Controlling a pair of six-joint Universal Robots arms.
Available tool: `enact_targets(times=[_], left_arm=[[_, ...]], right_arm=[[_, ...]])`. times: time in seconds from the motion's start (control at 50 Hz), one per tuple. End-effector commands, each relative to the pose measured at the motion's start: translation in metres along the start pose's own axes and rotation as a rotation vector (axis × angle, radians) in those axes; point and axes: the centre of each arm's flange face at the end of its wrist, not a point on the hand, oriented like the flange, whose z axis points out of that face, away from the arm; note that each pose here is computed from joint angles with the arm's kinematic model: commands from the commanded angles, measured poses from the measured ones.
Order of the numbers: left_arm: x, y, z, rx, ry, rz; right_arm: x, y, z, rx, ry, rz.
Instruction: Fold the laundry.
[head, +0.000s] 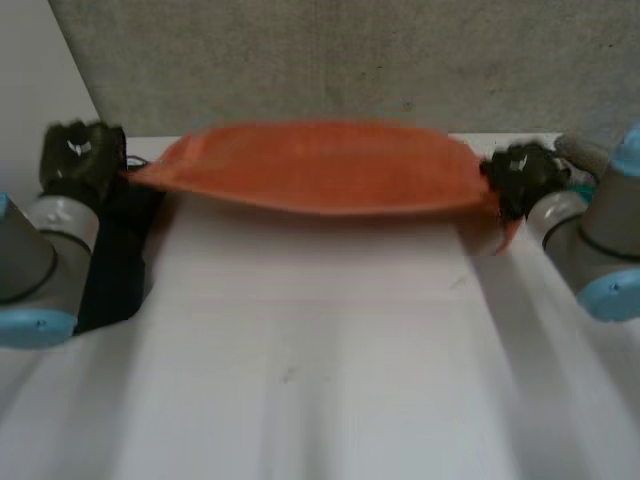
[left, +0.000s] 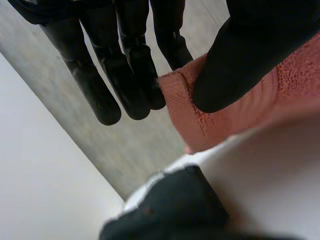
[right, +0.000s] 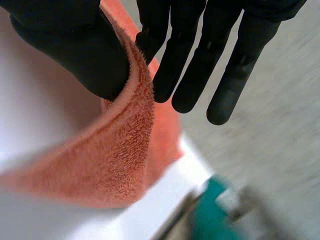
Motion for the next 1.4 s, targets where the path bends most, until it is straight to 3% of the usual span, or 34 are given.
enact_targets(times=[0.02, 0.26, 0.56, 0.72, 0.82, 0.98, 1.12, 1.4], left_arm=[[0.008, 0.028, -0.01, -0.08, 0.027, 0.045], [0.002, 0.031, -0.02, -0.127, 0.037, 0.058], [-0.002, 0.036, -0.068, -0.339, 0.151, 0.109], [-0.015, 0.021, -0.146, -0.599, 0.398, 0.329], [-0.015, 0.015, -0.177, -0.699, 0.559, 0.402], [-0.007, 0.017, -0.146, -0.592, 0.555, 0.448], [0.003, 0.022, -0.086, -0.52, 0.386, 0.48], [0.037, 0.037, 0.002, -0.369, 0.206, 0.498]], right_arm=[[-0.013, 0.048, 0.003, -0.152, -0.053, 0.068], [0.015, 0.057, -0.002, -0.208, 0.034, 0.27], [0.034, 0.051, -0.033, -0.339, -0.044, 0.284], [0.037, 0.043, -0.123, -0.629, -0.362, -0.118], [0.039, 0.052, -0.147, -0.679, -0.454, -0.343], [0.032, 0.061, -0.113, -0.603, -0.337, -0.379], [0.038, 0.058, -0.059, -0.467, -0.151, -0.38], [0.03, 0.065, 0.019, -0.207, 0.063, -0.461]])
